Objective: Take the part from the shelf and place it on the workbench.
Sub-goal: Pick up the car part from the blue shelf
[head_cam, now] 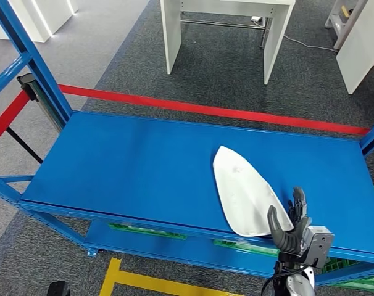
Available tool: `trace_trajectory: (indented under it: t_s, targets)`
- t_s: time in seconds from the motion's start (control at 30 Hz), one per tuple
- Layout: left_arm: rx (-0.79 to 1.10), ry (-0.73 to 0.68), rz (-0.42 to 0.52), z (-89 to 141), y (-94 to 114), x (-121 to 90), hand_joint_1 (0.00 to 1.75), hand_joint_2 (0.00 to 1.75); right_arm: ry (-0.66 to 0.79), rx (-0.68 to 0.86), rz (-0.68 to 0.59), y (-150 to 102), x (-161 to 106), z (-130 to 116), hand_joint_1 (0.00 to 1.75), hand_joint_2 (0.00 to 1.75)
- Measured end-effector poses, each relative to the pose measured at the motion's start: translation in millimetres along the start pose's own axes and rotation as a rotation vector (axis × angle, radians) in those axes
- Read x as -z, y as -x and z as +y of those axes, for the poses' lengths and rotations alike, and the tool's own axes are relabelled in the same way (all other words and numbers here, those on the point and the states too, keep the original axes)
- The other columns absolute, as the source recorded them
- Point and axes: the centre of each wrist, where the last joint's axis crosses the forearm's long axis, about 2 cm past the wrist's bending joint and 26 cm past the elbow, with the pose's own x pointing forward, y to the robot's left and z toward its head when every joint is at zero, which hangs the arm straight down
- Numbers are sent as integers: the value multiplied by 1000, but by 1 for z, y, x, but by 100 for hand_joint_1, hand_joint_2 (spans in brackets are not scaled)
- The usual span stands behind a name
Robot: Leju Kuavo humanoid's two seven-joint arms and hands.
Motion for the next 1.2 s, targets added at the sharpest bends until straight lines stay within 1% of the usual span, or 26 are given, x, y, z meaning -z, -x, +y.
trace_trajectory:
  t_s: [0.13, 0.4, 0.77, 0.97, 1.2]
  targets:
    - [1, 1, 0, 0, 0, 0, 0, 0, -19, 38, 38, 0, 2, 1, 0, 175]
    - [7, 1, -1, 1, 0, 0, 0, 0, -68, 172, 107, -3, 6, 4, 0, 175]
    - [7, -1, -2, 2, 0, 0, 0, 0, -86, 219, 133, -8, 7, 7, 0, 175]
    - [8, -2, -2, 3, 0, 1, 0, 0, -90, 211, 140, -10, 6, 8, 0, 175]
    - [8, -3, -1, 2, 0, 1, 0, 0, -66, 239, 185, -12, 7, 7, 0, 175]
